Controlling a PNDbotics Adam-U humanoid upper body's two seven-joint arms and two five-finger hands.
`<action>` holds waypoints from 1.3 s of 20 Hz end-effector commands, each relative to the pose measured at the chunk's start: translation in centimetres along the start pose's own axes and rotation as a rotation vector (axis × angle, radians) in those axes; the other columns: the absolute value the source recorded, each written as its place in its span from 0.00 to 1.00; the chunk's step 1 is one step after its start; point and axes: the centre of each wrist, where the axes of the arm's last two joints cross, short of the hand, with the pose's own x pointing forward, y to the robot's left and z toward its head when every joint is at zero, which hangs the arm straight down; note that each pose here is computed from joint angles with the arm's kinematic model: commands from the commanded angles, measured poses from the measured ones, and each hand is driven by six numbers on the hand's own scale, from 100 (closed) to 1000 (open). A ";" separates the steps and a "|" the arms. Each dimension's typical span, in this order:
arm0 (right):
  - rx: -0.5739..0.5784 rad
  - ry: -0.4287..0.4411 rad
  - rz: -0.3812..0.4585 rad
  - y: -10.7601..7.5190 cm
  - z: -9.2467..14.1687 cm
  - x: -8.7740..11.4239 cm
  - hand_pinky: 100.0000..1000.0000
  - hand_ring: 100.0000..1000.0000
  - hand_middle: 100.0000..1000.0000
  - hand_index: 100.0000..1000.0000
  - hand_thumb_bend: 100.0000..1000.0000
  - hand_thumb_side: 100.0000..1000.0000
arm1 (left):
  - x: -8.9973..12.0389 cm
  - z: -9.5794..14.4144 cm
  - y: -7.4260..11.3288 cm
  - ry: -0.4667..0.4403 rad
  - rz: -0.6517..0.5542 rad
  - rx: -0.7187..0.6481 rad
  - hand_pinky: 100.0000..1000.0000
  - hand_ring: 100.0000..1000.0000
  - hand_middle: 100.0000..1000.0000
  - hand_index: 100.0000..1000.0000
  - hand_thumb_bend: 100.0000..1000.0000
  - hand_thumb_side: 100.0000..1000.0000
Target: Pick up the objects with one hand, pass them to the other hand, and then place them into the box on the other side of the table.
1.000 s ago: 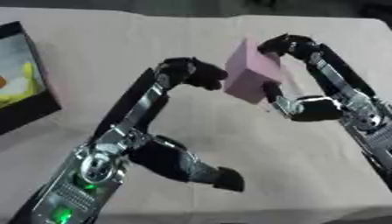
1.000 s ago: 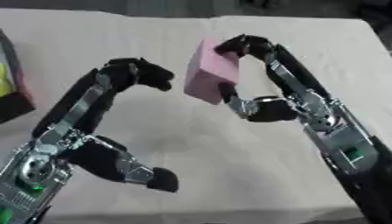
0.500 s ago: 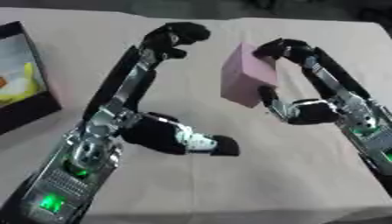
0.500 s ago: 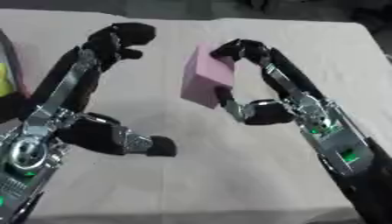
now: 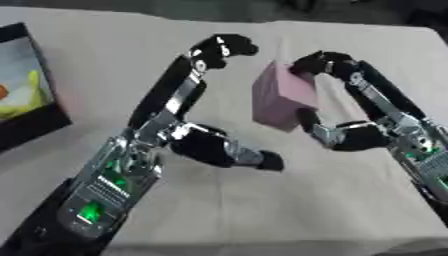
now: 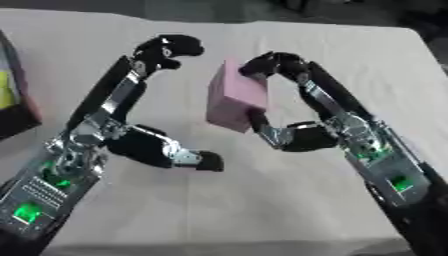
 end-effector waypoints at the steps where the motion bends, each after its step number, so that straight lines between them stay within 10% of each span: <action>1: 0.006 -0.044 0.006 -0.4 -0.5 0.5 0.78 0.61 0.25 0.70 0.00 0.30 | 0.4 -0.7 -0.4 -0.022 -0.005 -0.021 0.84 0.85 0.77 0.79 1.00 0.20; 26: 0.032 -0.028 -0.003 0.3 -0.7 0.6 0.77 0.62 0.25 0.69 0.00 0.28 | -0.5 -1.3 -1.4 0.146 0.169 0.013 0.84 0.84 0.77 0.79 1.00 0.22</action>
